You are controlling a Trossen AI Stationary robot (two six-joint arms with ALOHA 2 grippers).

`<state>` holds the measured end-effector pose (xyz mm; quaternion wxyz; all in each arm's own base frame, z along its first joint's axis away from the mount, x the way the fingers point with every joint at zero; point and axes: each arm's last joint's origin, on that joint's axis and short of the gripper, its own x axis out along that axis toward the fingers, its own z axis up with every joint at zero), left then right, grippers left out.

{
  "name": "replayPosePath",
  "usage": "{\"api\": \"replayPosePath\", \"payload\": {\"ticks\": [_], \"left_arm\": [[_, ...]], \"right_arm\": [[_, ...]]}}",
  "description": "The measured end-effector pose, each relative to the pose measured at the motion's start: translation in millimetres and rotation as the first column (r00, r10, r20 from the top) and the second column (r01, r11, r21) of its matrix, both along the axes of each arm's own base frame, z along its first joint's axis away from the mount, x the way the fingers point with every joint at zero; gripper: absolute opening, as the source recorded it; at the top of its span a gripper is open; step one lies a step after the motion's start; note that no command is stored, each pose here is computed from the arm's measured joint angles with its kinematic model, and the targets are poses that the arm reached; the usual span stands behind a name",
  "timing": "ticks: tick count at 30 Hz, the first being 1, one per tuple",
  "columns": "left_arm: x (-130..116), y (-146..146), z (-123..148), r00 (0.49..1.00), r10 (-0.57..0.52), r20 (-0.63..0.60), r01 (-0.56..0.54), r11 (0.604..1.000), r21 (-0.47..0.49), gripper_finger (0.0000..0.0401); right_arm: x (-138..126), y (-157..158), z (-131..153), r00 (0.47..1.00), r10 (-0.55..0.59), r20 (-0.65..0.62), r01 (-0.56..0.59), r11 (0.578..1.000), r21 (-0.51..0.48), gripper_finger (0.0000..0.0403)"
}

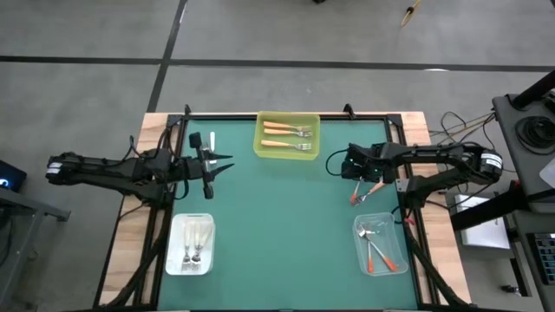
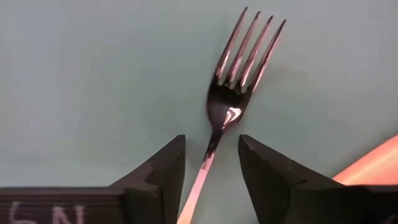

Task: Sort silverware by color (type)
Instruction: Put the orange fork into the transparent bin

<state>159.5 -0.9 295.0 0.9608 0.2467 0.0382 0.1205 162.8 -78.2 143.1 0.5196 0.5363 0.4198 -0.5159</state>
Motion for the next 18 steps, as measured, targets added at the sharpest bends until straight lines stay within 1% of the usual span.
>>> {"api": "replayPosePath", "payload": {"ticks": [9,18], "left_arm": [[0.0,0.0,0.0,1.000,0.000,0.000,0.000,1.000,0.000,0.0077],[0.0,0.0,0.0,1.000,0.000,-0.001,0.000,1.000,0.001,0.0077]], "right_arm": [[5.6,-3.1,-12.0,0.996,0.032,-0.083,-0.031,0.999,0.014,0.0105],[10.1,-6.0,-8.8,0.996,0.023,-0.081,-0.024,1.000,-0.014,0.0058]]}}
